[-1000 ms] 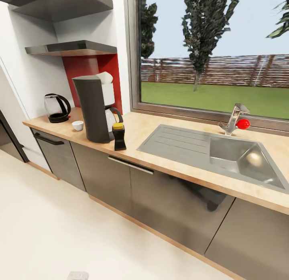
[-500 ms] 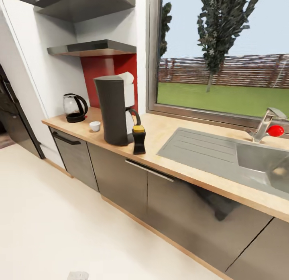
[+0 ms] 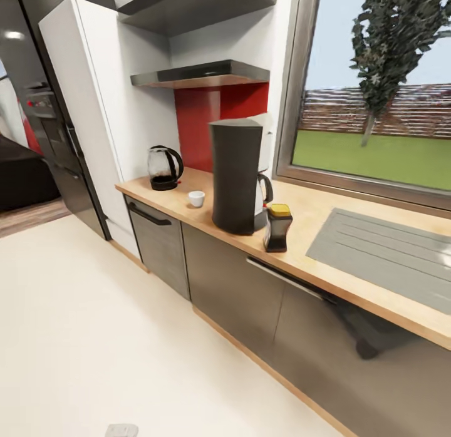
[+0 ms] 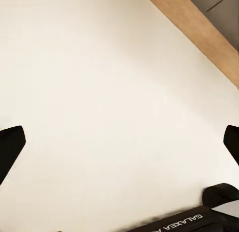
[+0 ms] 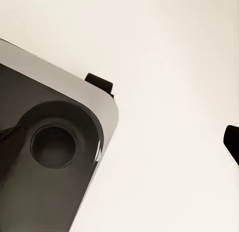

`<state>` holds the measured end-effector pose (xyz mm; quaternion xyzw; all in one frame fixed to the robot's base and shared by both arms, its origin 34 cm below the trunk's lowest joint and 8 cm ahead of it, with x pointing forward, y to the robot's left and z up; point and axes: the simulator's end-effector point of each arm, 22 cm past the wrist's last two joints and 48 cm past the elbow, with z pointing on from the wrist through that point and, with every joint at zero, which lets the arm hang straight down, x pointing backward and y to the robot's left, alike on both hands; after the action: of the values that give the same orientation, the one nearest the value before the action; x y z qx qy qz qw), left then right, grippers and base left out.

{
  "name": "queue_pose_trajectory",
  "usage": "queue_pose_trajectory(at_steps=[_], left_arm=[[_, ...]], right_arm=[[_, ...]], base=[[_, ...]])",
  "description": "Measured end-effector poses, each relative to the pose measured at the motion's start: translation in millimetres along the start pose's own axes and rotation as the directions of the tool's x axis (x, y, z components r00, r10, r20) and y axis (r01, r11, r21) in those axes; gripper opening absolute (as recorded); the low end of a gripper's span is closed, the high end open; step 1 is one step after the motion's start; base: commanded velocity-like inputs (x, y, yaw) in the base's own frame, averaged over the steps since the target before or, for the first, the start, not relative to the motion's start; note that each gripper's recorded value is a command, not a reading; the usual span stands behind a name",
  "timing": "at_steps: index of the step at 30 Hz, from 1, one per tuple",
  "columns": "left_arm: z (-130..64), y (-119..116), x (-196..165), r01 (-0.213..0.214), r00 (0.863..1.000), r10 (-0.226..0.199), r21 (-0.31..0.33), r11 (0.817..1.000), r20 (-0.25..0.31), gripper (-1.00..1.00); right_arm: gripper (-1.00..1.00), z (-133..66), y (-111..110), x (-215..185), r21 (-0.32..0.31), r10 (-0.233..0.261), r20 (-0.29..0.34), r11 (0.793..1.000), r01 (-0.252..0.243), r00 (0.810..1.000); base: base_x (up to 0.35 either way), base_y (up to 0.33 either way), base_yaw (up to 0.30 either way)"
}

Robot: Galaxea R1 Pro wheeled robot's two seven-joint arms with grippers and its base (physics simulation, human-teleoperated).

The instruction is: Set up a coffee station on the kitchen countertop: keep the coffee maker on the countertop, move the bottle of coffee from the kitchen shelf to the counter next to the coffee maker, place a paper coffee filter on top of the coffee maker, put the saucer next to the coffee maker with the coffee cup on the saucer, and place the electric kettle next to the coffee maker.

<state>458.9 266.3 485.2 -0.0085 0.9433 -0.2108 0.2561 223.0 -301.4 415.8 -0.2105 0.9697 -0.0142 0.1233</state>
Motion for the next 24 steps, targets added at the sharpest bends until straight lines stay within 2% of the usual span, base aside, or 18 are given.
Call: queue_pose_trajectory(at_steps=[7, 20, 24], left_arm=[[0.0, -0.1, 0.1, 0.000, 1.000, 0.000, 0.000, 1.000, -0.001, 1.00], [0.0, -0.1, 0.2, 0.001, 1.000, -0.001, 0.000, 1.000, -0.001, 1.00], [0.0, -0.2, 0.2, 0.001, 1.000, -0.001, 0.000, 1.000, -0.001, 1.00]], right_arm=[[1.00, -0.1, -0.6, 0.7, 0.000, -0.001, -0.002, 1.000, 0.001, 1.000], [1.00, -0.3, -1.4, 1.6, 0.000, -0.001, -0.004, 1.000, 0.001, 1.000], [1.00, -0.3, -1.3, 1.7, -0.001, 0.000, -0.004, 1.000, 0.000, 1.000]], base=[[0.185, 0.279, 0.139], [0.274, 0.220, 0.006], [0.255, 0.194, -0.105]])
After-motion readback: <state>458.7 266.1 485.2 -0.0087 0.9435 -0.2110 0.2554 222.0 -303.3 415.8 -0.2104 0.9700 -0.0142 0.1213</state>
